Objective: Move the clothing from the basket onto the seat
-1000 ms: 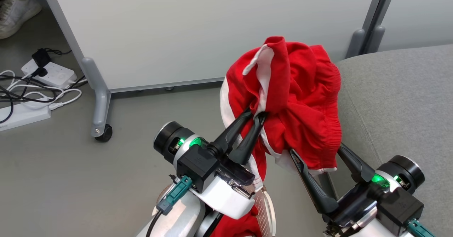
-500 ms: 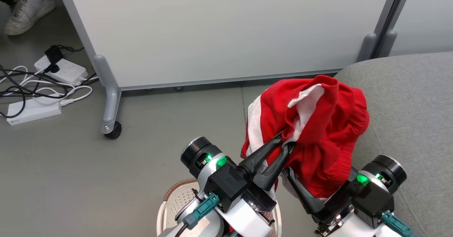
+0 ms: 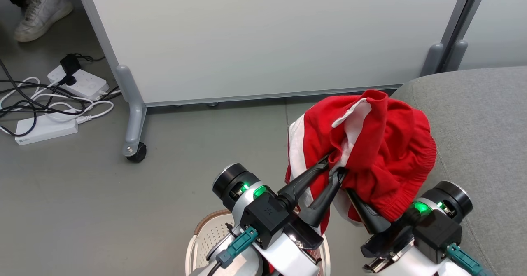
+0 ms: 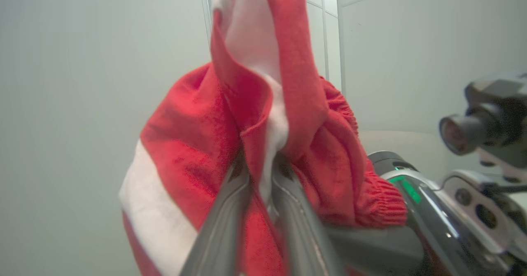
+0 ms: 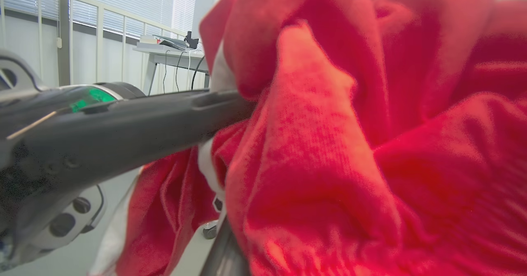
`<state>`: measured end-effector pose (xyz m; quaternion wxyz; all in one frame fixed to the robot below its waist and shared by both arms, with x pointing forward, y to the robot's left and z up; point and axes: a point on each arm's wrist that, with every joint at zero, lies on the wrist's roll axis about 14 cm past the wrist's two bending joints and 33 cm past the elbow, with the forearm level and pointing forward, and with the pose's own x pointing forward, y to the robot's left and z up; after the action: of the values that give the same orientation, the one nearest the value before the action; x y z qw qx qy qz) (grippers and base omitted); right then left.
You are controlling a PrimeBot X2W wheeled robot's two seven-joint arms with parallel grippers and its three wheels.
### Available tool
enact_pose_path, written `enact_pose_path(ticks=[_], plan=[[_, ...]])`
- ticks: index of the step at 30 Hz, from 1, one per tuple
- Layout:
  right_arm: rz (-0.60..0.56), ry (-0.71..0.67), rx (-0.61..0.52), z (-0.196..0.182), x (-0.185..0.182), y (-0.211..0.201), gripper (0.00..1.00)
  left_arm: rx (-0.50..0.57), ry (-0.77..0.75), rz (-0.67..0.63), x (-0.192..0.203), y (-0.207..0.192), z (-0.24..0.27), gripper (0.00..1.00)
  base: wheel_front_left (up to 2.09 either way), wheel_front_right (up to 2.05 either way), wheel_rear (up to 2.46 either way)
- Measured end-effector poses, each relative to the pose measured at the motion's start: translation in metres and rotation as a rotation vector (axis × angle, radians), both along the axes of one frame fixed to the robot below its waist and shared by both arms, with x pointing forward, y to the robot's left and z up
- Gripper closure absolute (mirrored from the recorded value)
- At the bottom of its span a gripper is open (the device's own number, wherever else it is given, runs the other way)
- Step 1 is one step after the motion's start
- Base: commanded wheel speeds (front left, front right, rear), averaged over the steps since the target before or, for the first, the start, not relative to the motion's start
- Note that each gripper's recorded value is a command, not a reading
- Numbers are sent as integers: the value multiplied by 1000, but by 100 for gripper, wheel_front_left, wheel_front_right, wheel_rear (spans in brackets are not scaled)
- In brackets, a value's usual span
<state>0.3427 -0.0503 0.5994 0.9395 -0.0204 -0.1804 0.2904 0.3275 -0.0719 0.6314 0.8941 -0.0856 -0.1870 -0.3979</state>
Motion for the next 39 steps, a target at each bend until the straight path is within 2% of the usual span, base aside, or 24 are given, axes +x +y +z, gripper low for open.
enact_pose_path(ticks=[1,13,19,25,39], plan=[[-2,-1,6,1,0,0,100,0,0,0,0,0,0,0,0,0,0],[-114,-85,59,31,9,-29,100,22,21,42,10,7,-10,0,0,0,0],[-183,-77,125,35,14,-51,100,81,52,75,16,14,-33,0,0,0,0],[-261,-66,138,31,18,-74,100,127,90,80,15,21,-55,0,0,0,0],[-439,59,110,-15,18,-121,100,182,150,48,-2,31,-88,0,0,0,0]])
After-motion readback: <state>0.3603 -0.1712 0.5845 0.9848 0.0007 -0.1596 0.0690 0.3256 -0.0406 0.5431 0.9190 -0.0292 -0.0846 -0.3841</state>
